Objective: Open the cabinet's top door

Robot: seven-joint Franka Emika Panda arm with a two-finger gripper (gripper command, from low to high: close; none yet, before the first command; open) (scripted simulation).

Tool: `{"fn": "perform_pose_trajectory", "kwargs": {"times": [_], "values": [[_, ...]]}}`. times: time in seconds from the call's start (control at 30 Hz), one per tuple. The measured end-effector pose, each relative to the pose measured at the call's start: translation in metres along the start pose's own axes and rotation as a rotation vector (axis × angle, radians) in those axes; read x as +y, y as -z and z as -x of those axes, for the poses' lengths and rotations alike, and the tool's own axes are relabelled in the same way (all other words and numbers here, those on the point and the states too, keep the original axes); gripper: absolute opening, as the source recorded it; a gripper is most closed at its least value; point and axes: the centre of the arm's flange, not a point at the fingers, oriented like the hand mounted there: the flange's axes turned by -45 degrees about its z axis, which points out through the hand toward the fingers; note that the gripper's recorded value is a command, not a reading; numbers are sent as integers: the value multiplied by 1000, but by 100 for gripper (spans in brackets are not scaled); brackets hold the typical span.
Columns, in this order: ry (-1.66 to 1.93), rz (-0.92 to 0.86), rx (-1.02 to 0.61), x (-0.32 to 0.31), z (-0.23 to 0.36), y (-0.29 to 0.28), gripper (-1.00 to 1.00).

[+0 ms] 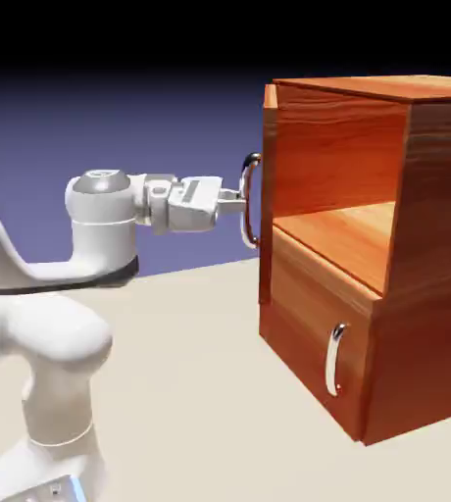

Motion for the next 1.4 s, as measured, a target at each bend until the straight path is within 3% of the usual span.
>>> {"fn": "perform_pose_trajectory", "kwargs": {"times": [0.57,1.03,1.4], "values": [[0,282,0,-56,0,99,-100],[0,615,0,-153,0,190,-100],[0,809,0,-222,0,226,-100]]}}
